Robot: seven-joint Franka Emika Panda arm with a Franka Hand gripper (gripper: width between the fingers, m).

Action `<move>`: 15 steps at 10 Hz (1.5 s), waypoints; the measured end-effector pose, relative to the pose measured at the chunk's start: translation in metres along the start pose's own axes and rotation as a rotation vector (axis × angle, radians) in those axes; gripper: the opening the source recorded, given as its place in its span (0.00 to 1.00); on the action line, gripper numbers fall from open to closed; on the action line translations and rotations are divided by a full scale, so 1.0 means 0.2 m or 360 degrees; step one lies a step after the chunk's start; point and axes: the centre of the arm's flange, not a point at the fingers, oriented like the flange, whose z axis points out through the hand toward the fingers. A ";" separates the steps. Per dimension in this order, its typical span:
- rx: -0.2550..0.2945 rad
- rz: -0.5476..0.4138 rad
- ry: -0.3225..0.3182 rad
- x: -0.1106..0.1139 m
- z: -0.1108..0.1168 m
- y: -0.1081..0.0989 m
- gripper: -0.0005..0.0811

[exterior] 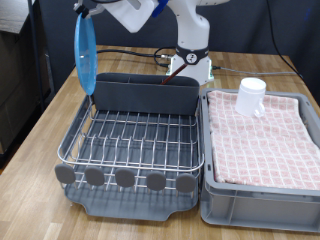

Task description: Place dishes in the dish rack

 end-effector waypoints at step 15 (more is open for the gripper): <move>-0.0026 0.0020 0.0014 -0.07 0.22 -0.15 0.03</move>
